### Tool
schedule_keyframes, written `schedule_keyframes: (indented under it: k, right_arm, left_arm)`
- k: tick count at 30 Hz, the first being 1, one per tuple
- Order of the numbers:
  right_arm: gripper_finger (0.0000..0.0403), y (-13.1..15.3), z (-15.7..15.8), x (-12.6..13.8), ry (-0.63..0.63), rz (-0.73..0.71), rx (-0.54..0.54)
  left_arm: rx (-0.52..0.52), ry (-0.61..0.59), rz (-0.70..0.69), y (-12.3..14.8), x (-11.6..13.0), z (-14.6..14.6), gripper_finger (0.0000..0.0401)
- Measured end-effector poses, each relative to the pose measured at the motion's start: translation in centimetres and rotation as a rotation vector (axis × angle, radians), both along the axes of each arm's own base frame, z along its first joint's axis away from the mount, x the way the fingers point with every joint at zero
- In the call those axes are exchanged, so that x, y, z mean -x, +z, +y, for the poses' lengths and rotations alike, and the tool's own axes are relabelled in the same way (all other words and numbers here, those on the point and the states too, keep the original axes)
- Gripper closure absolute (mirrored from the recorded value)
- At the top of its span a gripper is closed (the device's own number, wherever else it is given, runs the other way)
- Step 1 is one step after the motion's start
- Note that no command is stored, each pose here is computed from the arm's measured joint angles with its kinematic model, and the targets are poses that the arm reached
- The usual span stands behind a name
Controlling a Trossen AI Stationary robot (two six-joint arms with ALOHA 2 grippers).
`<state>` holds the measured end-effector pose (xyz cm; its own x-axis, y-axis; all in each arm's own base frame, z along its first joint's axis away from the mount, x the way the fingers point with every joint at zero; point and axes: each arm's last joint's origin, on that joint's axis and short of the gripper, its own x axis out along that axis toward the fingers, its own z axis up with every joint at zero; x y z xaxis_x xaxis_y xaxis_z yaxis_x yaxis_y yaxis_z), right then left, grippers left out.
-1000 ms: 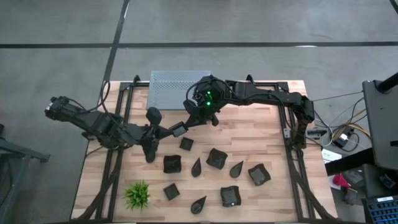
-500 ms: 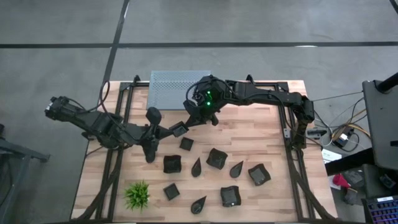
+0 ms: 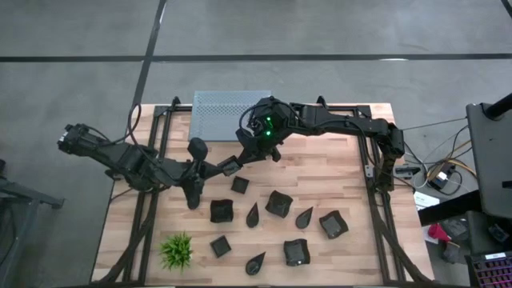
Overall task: Pick & Place Mini shaped plates
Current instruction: Stack the square plate on top of the other square plates on the shelf
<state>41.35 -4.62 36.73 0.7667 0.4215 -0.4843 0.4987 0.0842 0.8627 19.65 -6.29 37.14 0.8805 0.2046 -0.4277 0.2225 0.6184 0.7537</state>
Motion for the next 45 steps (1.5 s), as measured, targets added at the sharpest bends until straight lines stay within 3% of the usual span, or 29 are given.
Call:
schedule_keyframes:
  k: [6, 15, 30, 45]
  right_arm:
    - [0.0324, 0.0, 0.0, 0.0, -0.002, 0.002, -0.003]
    - [0.0389, -0.2, 0.0, 0.0, 0.007, 0.007, -0.009]
    - [0.0394, -0.4, 0.0, -0.1, 0.014, -0.003, -0.005]
    - [0.0395, -0.3, 0.1, -0.2, 0.016, -0.017, 0.002]
  left_arm:
    - [-0.002, -0.001, -0.003, 0.0, 0.0, 0.0, 0.0401]
    - [0.0, 0.0, -0.004, 0.0, 0.0, 0.0, 0.0401]
    - [0.082, 0.005, -0.105, 1.0, -0.3, -0.1, 0.0397]
    - [0.11, 0.006, -0.119, 1.2, -0.1, -0.1, 0.0276]
